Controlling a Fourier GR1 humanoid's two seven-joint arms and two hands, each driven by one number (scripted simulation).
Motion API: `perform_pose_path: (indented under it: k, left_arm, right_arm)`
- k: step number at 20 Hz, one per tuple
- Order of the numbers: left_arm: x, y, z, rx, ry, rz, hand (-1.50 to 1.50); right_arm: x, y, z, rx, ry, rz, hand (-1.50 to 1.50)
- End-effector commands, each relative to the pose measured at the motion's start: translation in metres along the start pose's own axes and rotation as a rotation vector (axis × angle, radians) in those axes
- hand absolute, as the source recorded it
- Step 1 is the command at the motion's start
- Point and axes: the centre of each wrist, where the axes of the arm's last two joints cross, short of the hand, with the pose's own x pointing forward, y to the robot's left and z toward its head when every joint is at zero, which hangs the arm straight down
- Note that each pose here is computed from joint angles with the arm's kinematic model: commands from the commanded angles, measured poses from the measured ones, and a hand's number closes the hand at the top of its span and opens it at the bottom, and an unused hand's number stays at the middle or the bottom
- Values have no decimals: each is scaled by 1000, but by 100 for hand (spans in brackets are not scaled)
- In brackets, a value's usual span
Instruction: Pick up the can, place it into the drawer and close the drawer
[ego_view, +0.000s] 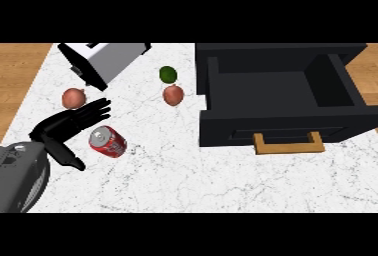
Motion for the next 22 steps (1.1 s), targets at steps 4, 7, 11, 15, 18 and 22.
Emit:
perform_pose_path:
  k: [4, 7, 11, 15, 18, 22]
  left_arm:
    - [-25, 1, 10, -56, -57, 50, -150]
    - [-47, -15, 2, -31, -37, 65, -150]
    - [-48, -15, -1, -64, -28, 68, -150]
    - [-53, -20, -11, -72, -24, 99, -150]
    - [-54, -26, -21, -75, -17, 101, -150]
    - [-61, -29, -23, -79, -11, 173, -150]
  right_arm:
    - [-8, -1, 7, 15, 2, -3, -150]
    - [-2, 2, -1, 15, -5, -5, -150]
    - [7, -1, 1, 11, -6, -2, -150]
    - [6, 1, 4, 11, -24, -3, -150]
    - [10, -2, 8, 14, -16, 7, -150]
    - [4, 11, 10, 23, 8, -23, -150]
